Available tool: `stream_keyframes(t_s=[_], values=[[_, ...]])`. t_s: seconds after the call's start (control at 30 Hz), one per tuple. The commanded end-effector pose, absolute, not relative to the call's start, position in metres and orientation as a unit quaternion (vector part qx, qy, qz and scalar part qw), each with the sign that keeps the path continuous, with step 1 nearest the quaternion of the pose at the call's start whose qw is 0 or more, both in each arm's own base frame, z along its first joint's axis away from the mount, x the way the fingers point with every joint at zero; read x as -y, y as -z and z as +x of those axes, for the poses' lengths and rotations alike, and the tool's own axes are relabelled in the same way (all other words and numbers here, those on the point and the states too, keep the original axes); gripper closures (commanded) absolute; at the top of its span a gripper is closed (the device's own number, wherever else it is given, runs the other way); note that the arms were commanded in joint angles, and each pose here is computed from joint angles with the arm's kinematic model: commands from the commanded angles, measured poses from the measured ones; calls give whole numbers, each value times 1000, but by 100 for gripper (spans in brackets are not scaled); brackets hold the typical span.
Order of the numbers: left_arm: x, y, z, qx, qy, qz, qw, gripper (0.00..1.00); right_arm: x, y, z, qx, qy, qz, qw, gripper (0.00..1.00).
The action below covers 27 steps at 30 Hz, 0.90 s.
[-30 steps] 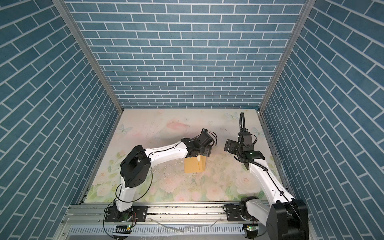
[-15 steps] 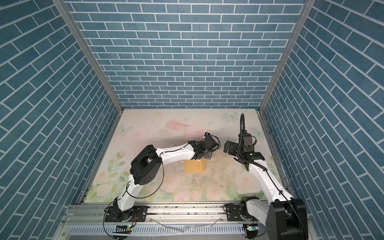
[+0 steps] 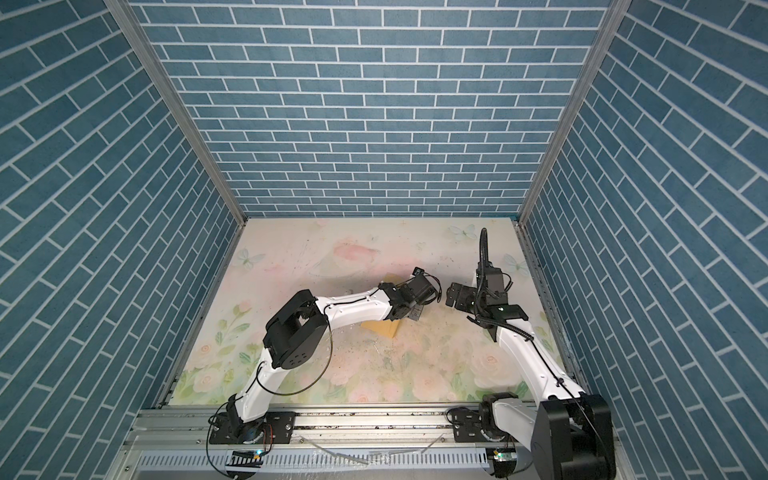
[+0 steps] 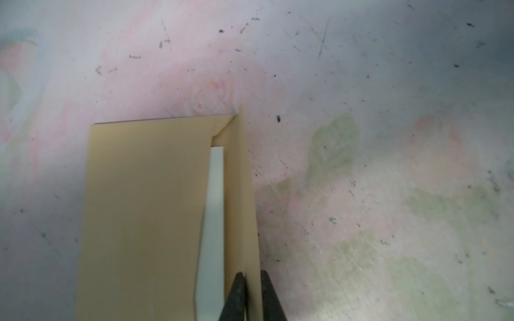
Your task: Place the letter into the envelope and seal it
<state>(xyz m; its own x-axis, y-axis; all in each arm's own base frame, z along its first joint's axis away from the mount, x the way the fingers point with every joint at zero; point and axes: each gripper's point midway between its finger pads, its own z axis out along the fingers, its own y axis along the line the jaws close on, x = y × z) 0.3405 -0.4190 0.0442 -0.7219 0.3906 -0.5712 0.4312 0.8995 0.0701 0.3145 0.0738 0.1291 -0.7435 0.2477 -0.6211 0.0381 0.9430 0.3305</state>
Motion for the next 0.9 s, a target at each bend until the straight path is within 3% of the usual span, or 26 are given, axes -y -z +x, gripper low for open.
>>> stream_keyframes(t_s=[0.0,0.07,0.5,0.6,0.87], values=[[432,-99,345,-880,42,309,357,95,-71,-130,311,-920,-141,60,360,4],[431,-115,345,-854,33,356,378,100,-70,-133,310,-919,-139,59,365,4],[416,-165,324,-623,-34,565,540,100,-62,-144,311,-913,-129,68,381,5],[413,-152,315,-571,-52,604,554,100,-64,-143,311,-914,-133,67,378,4],[413,-110,295,-525,-35,655,542,100,-77,-140,311,-915,-168,56,363,4]])
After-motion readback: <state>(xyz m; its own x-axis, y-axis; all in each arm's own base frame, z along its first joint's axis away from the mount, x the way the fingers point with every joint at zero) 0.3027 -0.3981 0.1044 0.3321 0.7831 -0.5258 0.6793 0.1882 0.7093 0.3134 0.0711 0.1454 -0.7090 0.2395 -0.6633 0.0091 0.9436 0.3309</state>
